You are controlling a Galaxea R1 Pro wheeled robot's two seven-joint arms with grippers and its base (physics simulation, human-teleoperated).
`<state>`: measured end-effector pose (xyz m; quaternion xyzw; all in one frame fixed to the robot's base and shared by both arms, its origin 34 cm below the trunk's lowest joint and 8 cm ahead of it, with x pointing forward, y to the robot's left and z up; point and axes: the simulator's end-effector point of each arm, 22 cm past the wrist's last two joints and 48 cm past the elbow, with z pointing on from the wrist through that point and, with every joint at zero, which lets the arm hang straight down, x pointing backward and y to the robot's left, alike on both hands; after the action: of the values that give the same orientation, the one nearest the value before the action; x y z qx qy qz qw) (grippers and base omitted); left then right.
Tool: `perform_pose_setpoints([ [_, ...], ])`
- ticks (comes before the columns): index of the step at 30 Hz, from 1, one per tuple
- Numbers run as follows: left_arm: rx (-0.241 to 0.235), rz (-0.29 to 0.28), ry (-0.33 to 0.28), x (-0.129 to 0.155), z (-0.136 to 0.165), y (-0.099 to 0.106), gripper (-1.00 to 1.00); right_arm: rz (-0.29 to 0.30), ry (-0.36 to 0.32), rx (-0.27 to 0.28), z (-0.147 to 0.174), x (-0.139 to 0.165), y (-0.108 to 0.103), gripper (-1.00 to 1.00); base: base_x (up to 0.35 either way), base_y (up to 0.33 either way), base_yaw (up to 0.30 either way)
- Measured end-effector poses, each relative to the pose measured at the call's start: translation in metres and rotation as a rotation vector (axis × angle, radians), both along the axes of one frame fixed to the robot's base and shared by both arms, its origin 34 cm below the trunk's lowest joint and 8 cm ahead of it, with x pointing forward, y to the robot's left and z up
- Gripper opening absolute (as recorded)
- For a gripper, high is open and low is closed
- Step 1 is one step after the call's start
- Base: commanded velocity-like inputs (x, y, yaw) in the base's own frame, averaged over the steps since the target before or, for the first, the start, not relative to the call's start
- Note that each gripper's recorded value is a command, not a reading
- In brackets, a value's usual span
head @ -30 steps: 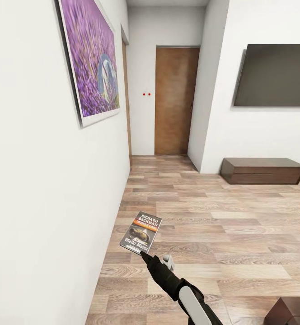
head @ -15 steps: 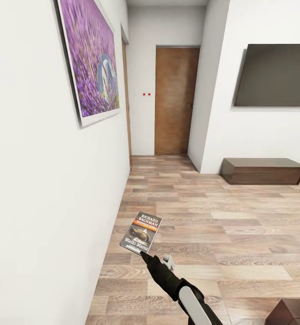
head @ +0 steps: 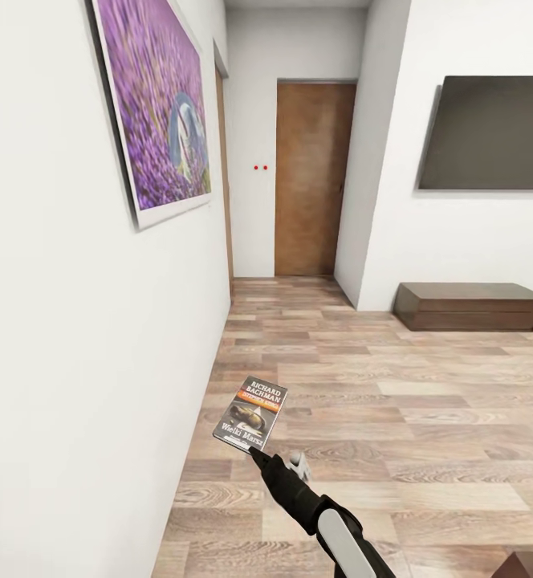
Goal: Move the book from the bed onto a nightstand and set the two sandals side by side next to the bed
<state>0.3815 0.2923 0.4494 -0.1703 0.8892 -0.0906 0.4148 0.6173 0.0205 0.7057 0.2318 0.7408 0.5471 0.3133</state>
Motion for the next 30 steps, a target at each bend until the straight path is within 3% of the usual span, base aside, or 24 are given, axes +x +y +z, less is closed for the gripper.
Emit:
perform_pose_setpoints([
  [30, 0.000, 0.000, 0.000, 0.0000, 0.0000, -0.0001, 1.00, 0.004, -0.001, -0.001, 0.0001, -0.0008, 0.0014, -1.00, 0.143, -0.028, 0.000],
])
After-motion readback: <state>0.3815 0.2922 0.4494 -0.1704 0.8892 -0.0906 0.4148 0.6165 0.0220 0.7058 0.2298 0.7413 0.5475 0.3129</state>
